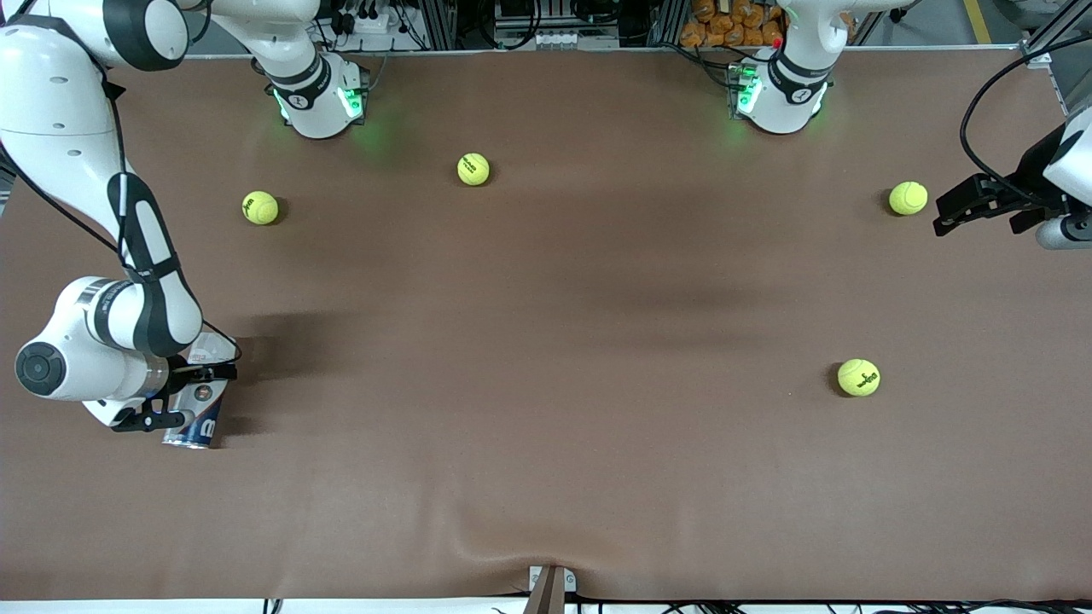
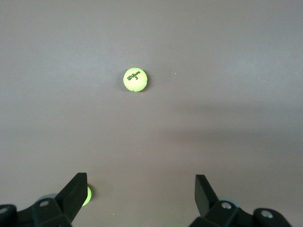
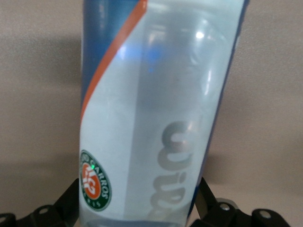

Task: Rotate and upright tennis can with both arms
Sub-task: 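Reach the right gripper down and grasp the lying Wilson can, then carry the can with the right gripper to the table center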

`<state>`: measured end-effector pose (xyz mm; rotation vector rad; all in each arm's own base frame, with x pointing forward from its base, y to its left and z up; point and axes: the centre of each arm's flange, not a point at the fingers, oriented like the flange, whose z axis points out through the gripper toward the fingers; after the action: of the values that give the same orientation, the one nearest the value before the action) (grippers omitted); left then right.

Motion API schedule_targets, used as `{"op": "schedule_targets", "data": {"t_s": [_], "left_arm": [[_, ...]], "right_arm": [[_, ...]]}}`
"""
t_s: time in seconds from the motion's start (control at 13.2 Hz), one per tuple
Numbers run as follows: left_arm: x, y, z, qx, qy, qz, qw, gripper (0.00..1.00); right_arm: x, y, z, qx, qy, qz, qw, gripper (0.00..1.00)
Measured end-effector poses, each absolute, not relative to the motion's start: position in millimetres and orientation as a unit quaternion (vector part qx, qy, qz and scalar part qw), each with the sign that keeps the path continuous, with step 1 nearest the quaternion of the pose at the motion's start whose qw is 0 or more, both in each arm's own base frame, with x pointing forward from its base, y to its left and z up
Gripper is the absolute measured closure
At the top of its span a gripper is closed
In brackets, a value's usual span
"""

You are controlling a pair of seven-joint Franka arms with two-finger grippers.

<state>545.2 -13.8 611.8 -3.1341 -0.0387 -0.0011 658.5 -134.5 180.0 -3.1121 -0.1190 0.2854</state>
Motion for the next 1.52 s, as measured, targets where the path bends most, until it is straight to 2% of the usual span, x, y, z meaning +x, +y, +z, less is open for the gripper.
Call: {"op": "schedule_targets", "data": {"t_s": [0.08, 0.15, 0.23, 0.38, 0.68, 0.91, 1.29, 1.52], "left_arm": [[545, -14, 612, -1.0, -0.012, 0.0, 0.004, 0.0], [545, -14, 612, -1.0, -0.012, 0.0, 0.004, 0.0], [545, -14, 612, -1.0, -0.012, 0.0, 0.004, 0.0], [545, -14, 612, -1.0, -0.013, 0.0, 0.004, 0.0], [545, -13, 612, -1.0, -0.013, 0.0, 0.004, 0.0], [545, -12, 612, -1.0, -0.014, 0.0, 0.004, 0.0], [545, -12, 611, -1.0, -0.014, 0.001, 0.004, 0.0], [545, -12, 611, -1.0, -0.014, 0.001, 0.004, 0.0]], "right_arm": [[659, -134, 180, -0.995, -0.038, 0.091, 0.007, 0.0], [659, -134, 180, -0.995, -0.039, 0.091, 0.007, 0.06], [659, -133, 180, -0.995, -0.039, 0.091, 0.008, 0.06], [661, -132, 182, -0.995, -0.051, 0.088, 0.009, 0.2], [673, -117, 199, -0.989, -0.122, 0.081, 0.017, 0.19], [695, -70, 231, -0.966, -0.247, 0.064, 0.042, 0.19], [702, 70, 254, -0.894, -0.436, 0.02, 0.099, 0.17], [691, 177, 262, -0.854, -0.512, -0.011, 0.094, 0.17]]}}
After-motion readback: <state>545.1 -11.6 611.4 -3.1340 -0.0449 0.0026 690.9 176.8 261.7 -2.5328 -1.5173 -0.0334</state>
